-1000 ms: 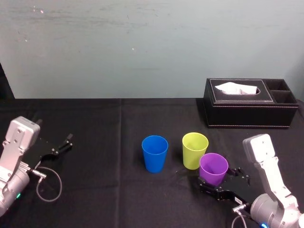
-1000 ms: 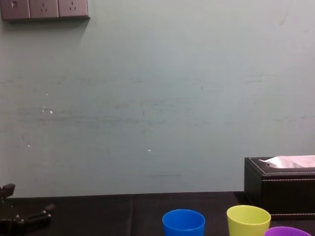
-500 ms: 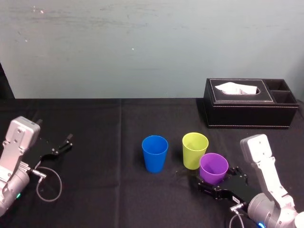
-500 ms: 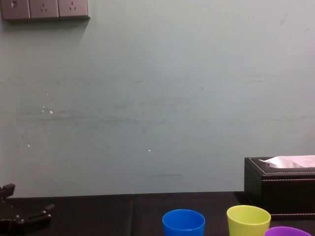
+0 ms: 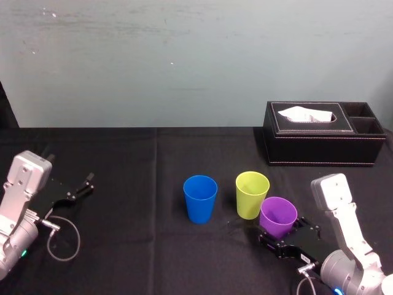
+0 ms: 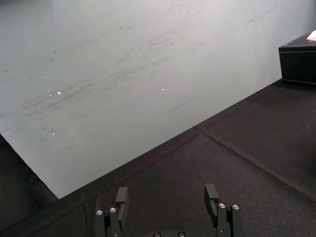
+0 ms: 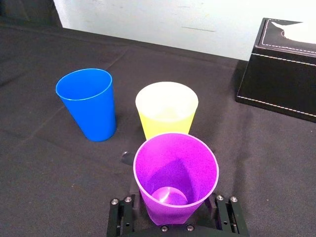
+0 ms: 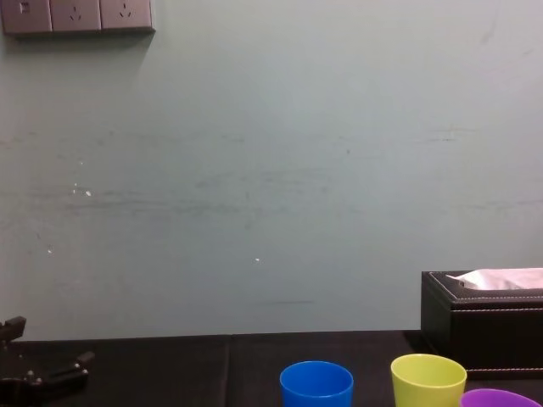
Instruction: Stack the three plastic cups sequentially using one hand.
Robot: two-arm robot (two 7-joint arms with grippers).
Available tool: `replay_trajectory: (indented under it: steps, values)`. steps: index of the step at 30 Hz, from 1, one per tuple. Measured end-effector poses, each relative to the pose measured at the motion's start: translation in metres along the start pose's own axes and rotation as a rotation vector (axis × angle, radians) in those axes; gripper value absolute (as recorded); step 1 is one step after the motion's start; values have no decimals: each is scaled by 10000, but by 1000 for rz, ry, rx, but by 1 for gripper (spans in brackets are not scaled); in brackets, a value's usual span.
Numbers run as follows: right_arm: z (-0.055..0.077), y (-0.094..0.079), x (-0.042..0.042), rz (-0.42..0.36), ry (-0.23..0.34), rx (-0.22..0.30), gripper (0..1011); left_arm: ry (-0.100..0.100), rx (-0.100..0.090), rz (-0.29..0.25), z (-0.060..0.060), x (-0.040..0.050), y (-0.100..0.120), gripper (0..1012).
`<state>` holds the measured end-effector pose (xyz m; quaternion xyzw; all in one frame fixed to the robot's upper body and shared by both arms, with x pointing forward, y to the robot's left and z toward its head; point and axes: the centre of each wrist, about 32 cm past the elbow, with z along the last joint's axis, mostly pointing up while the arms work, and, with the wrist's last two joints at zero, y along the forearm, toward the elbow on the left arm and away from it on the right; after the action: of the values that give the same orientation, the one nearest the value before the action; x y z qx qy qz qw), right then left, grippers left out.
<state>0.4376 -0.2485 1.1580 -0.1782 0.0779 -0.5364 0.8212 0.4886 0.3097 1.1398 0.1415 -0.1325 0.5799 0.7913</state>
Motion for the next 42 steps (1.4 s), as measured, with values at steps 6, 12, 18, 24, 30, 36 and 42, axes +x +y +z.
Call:
replay_trajectory:
  steps: [6,12,18,24,30,36,42]
  values:
    - [0,-1,0,0,1,0,715,0,0,0,0,0,0,1000]
    - [1,-2,1,0,1,-1,708,0,0,0,0,0,0,1000]
    - [107,-67,-33,-5,-87,37,707,0,0,0,0,0,0,1000]
    - [376,-180,-47,9,-145,88,707,0,0,0,0,0,0,1000]
    - [693,-231,-26,71,-126,98,707,0,0,0,0,0,0,1000]
    - [935,-139,-66,132,-119,74,707,0,0,0,0,0,0,1000]
    - [1085,4,-165,173,-146,60,707,0,0,0,0,0,0,1000]
